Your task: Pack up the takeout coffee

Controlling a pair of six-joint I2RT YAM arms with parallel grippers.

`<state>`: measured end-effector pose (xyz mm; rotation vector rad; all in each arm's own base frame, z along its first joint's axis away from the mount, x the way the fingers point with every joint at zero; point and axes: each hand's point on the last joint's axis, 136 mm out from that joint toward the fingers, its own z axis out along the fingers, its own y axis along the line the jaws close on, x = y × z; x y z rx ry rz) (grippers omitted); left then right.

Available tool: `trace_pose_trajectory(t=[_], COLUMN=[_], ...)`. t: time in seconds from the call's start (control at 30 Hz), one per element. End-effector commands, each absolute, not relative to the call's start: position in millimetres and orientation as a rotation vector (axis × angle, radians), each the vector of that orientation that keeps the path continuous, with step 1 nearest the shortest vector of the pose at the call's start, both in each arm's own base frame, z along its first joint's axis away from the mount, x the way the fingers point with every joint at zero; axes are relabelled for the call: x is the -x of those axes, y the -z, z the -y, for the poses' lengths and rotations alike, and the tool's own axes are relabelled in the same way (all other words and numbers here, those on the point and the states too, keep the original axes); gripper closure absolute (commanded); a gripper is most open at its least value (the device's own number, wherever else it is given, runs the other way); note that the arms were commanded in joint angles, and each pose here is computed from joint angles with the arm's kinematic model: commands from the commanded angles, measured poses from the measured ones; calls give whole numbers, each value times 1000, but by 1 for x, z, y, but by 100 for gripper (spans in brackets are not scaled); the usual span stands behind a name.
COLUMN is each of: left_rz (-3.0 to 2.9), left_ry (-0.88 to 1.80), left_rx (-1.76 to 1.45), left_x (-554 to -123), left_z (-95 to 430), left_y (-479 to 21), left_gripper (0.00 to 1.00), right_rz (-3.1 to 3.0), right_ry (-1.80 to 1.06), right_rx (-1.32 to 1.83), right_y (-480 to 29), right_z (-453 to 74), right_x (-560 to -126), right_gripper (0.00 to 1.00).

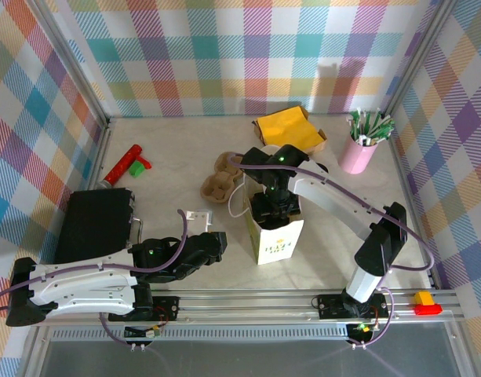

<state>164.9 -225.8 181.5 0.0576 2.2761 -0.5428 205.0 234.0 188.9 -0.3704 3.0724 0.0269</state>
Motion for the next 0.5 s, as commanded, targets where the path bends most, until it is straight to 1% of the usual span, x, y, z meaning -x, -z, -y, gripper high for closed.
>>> trace_pose_trajectory(t=[0.0, 0.47], left_rz=[-2245, -2251], left_ry=[549, 545], left_rx=[-65, -60], left_x=[-166, -166], left_z=[227, 226], left_y=[-190, -187], left_gripper=[68, 68], right_rz=[-3079, -3090], right_ry=[-70, -66], right_rx=[367, 377], right_y=[-196, -188], right_z=[-230, -231], right_x=[-197, -197], right_gripper=[53, 53])
